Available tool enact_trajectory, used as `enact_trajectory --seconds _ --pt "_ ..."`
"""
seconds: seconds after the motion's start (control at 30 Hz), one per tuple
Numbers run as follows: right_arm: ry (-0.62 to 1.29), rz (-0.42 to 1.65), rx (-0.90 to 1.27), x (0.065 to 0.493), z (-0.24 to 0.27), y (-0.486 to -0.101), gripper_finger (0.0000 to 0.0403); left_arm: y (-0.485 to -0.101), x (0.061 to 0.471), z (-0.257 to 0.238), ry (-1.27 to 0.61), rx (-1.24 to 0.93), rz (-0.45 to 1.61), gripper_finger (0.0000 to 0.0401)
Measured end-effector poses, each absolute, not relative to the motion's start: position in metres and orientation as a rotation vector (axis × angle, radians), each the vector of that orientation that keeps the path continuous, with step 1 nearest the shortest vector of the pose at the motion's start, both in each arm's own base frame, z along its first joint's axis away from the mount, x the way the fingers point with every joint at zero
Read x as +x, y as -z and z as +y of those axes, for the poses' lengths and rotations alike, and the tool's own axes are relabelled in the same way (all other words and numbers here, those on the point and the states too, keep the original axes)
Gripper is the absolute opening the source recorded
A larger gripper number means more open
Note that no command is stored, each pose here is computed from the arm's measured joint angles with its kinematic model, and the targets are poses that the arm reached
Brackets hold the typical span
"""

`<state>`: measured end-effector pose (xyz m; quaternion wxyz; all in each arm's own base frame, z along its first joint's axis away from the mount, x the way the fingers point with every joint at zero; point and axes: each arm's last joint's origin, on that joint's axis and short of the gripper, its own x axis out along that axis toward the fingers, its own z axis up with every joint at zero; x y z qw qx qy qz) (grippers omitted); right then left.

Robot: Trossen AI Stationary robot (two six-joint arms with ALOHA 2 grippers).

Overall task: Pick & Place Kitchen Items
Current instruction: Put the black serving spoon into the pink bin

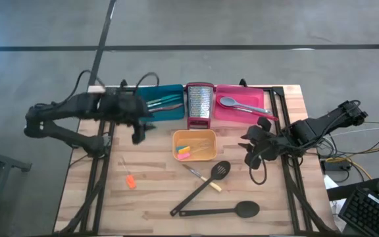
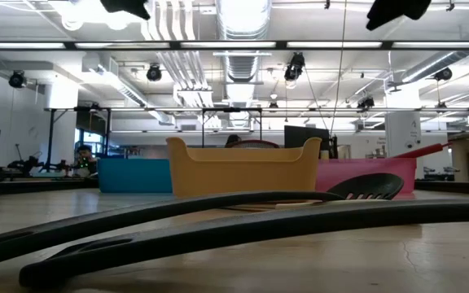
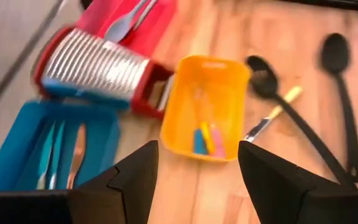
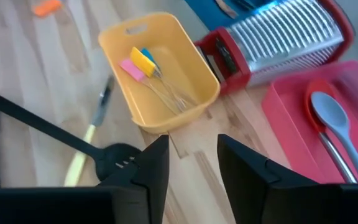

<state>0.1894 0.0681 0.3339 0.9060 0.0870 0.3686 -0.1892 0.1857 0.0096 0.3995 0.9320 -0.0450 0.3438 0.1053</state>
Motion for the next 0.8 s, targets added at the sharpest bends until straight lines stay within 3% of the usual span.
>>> enact_trajectory --seconds 0.5,0.8 --pt "0.010 0.431 -0.095 0.233 0.092 -0.359 0.0084 -0.327 0.192 -0.062 -0.210 0.208 0.600 0.0225" --pt "0.008 0.620 -0.175 0.276 0.115 -0.328 0.0088 -0.289 0.199 -0.063 -0.238 0.254 0.504 0.0225"
